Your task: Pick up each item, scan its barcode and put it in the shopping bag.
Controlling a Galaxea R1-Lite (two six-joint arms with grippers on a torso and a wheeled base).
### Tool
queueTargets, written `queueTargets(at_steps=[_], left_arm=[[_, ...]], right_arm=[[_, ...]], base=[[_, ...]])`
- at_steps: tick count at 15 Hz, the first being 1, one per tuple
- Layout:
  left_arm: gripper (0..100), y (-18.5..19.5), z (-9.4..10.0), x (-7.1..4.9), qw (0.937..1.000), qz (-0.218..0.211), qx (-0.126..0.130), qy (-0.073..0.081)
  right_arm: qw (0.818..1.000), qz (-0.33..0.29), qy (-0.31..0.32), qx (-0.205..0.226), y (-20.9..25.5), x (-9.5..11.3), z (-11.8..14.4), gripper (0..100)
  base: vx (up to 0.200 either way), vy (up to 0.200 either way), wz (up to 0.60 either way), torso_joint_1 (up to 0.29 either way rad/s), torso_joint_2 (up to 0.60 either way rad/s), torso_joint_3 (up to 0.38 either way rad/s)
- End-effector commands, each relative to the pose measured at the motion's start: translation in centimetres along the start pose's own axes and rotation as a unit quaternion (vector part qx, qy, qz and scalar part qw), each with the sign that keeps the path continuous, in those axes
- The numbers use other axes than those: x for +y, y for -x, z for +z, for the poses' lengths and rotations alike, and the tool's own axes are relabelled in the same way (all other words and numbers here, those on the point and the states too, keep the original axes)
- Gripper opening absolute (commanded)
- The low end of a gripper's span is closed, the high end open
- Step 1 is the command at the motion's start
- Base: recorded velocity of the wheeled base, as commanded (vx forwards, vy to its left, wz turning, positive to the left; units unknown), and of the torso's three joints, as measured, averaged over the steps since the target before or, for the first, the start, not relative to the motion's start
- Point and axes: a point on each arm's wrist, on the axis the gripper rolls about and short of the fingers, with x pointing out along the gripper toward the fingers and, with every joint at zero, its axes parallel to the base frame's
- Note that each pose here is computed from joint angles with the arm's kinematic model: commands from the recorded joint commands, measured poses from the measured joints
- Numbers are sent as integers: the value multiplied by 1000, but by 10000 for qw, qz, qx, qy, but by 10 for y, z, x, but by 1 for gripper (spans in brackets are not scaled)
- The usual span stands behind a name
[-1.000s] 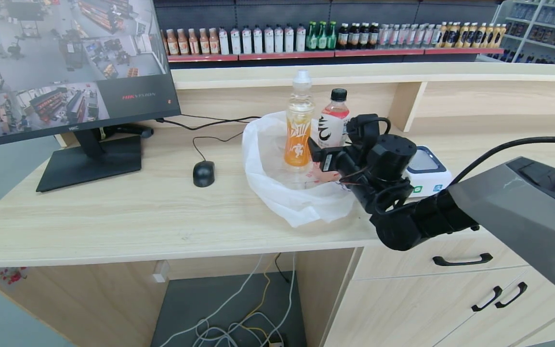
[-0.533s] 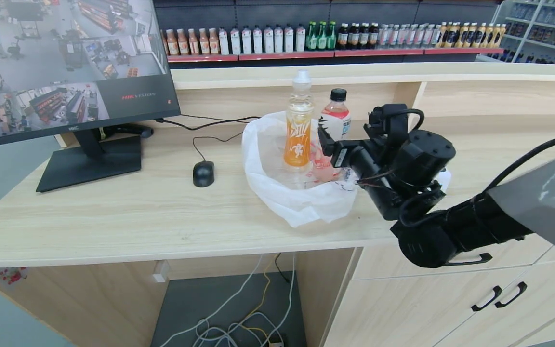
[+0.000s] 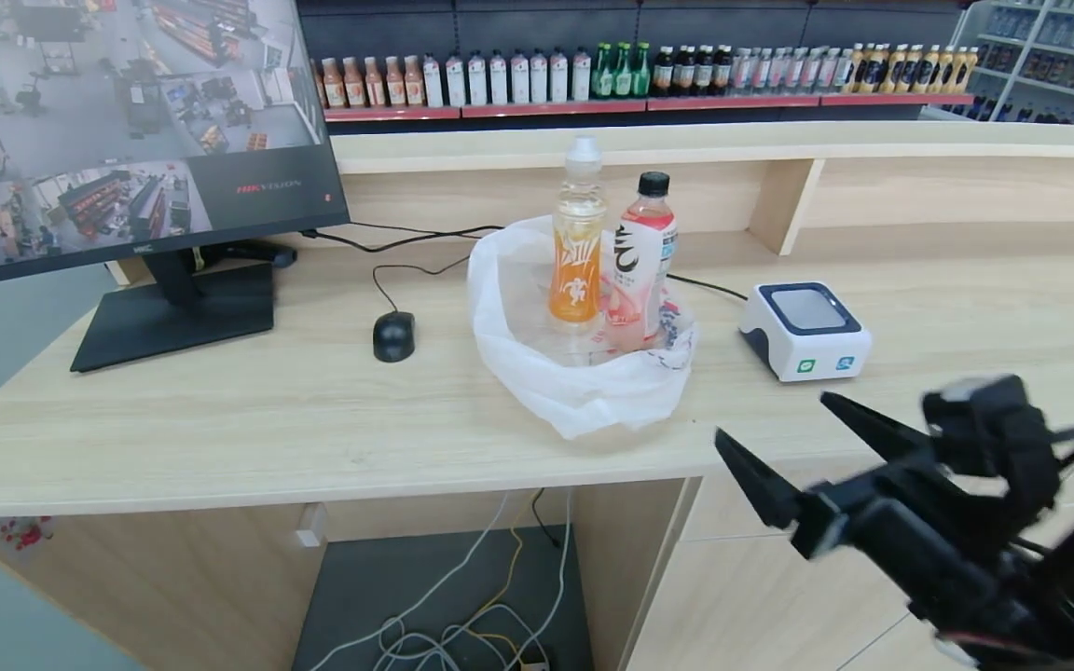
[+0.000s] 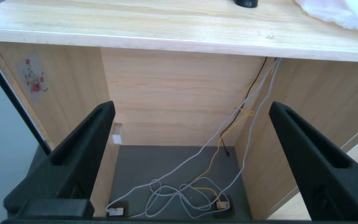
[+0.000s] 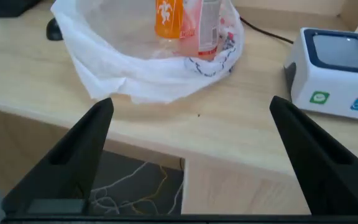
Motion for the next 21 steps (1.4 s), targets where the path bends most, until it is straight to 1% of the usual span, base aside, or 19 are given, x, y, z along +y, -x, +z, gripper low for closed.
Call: queueTargets(at_steps=[1,3,5,6,7,8,9,10,11,12,13,14,16,17,18,19,20,21], left_arm=[[100,0,0,0,10000,2,0,0],[100,0,0,0,10000,-6,0,-31],[100,0,0,0,10000,-6,0,-31],[100,0,0,0,10000,-6,0,-23],[100,0,0,0,10000,9,0,-15],[100,0,0,0,10000,2,0,-15],[100,0,0,0,10000,9,0,-15],[100,0,0,0,10000,-6,0,-15],[100,0,0,0,10000,9,0,-23],[100,0,0,0,10000,-6,0,-38],[100,0,0,0,10000,-6,0,-31],[100,0,0,0,10000,2,0,-31],[100,0,0,0,10000,2,0,-31],[100,0,0,0,10000,2,0,-31],[100,0,0,0,10000,9,0,-31],[100,0,0,0,10000,9,0,-31],[100,0,0,0,10000,-6,0,-38],[100,0,0,0,10000,-6,8,-46]], right_arm=[[9987,276,-290,-311,63,-13,14,100],[9981,328,-507,-90,77,-19,13,100],[9961,434,-516,572,116,-33,1,100],[9945,629,-360,756,142,-42,-8,100],[9913,949,-124,903,162,-49,-19,100],[9836,1467,376,983,198,-62,-44,100],[9826,1532,418,964,210,-68,-48,100],[9819,1505,392,1078,213,-70,-44,100],[9816,1548,381,1052,213,-70,-45,100],[9788,1762,351,984,213,-69,-44,100],[9723,2132,306,904,214,-68,-45,100],[9710,2215,244,870,215,-67,-45,100],[9786,1698,-313,1118,215,-65,-46,100],[9789,1694,-286,1105,215,-65,-46,100],[9851,1354,-201,1039,216,-66,-46,100],[9920,705,-71,1041,217,-65,-45,100],[9936,-10,-83,1127,217,-62,-45,100],[9903,-625,-105,1233,216,-60,-44,100]], base=[[0,0,0,0,0,0],[0,0,0,0,0,0],[0,0,0,0,0,0],[0,0,0,0,0,0],[0,0,0,0,0,0],[0,0,0,0,0,0],[0,0,0,0,0,0],[0,0,0,0,0,0],[0,0,0,0,0,0],[0,0,0,0,0,0],[0,0,0,0,0,0],[0,0,0,0,0,0],[0,0,0,0,0,0],[0,0,0,0,0,0],[0,0,0,0,0,0],[0,0,0,0,0,0],[0,0,0,0,0,0],[0,0,0,0,0,0]])
